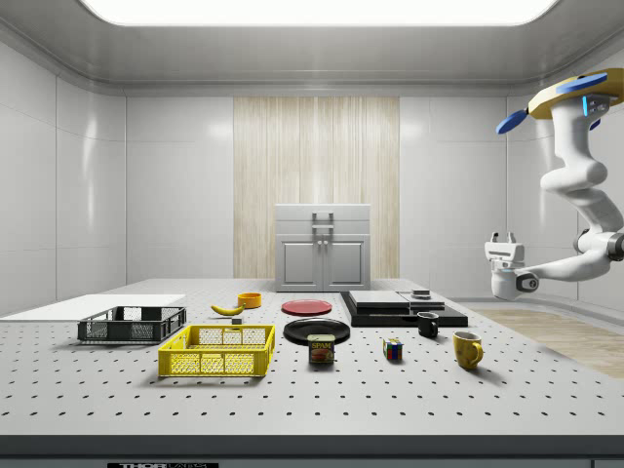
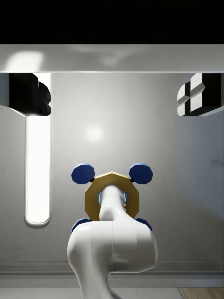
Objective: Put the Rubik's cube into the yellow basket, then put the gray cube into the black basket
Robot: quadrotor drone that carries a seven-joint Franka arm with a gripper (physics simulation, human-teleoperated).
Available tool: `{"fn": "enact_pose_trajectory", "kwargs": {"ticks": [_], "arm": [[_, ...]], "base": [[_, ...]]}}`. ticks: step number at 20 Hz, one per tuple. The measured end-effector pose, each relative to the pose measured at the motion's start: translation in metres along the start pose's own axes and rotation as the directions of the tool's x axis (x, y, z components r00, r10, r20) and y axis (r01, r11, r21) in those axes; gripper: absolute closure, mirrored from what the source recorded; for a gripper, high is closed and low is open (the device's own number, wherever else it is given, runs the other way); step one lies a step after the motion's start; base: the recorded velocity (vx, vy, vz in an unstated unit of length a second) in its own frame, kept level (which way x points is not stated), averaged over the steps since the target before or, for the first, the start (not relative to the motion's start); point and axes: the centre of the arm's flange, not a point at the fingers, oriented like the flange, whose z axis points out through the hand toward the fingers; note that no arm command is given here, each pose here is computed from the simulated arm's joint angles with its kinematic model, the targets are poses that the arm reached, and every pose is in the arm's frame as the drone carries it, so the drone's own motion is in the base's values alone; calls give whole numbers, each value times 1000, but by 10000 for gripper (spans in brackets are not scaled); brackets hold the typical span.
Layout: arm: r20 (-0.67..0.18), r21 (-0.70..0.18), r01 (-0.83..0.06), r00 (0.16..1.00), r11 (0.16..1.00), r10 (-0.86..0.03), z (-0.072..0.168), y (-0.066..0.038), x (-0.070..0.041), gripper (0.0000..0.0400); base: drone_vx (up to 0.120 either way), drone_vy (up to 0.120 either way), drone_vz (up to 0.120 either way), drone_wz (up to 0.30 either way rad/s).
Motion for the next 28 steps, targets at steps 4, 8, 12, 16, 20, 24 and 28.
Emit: {"fn": "enact_pose_trajectory", "kwargs": {"ticks": [4, 8, 12, 16, 20, 24, 28], "arm": [[-2, 2, 0, 1000, 1000, 0, -2, 0, 0, 0], [-5, 4, 0, 1000, 1000, 0, -3, 0, 0, 0], [-7, 6, 0, 1000, 1000, 0, -3, 0, 0, 0], [-10, 8, 0, 1000, 1000, 0, -3, 0, -1, 0], [-13, 9, 0, 1000, 1000, 0, -3, 1, -1, 0], [-17, 9, 0, 1000, 1000, 0, -3, 1, -1, 0], [-24, 7, 0, 1000, 1000, 0, -3, 0, -2, 0]], "base": [[120, 120, 0, 0], [120, 120, 0, 0], [120, 120, 0, 0], [120, 120, 0, 0], [120, 120, 0, 0], [120, 120, 0, 0], [120, 120, 0, 0]]}}
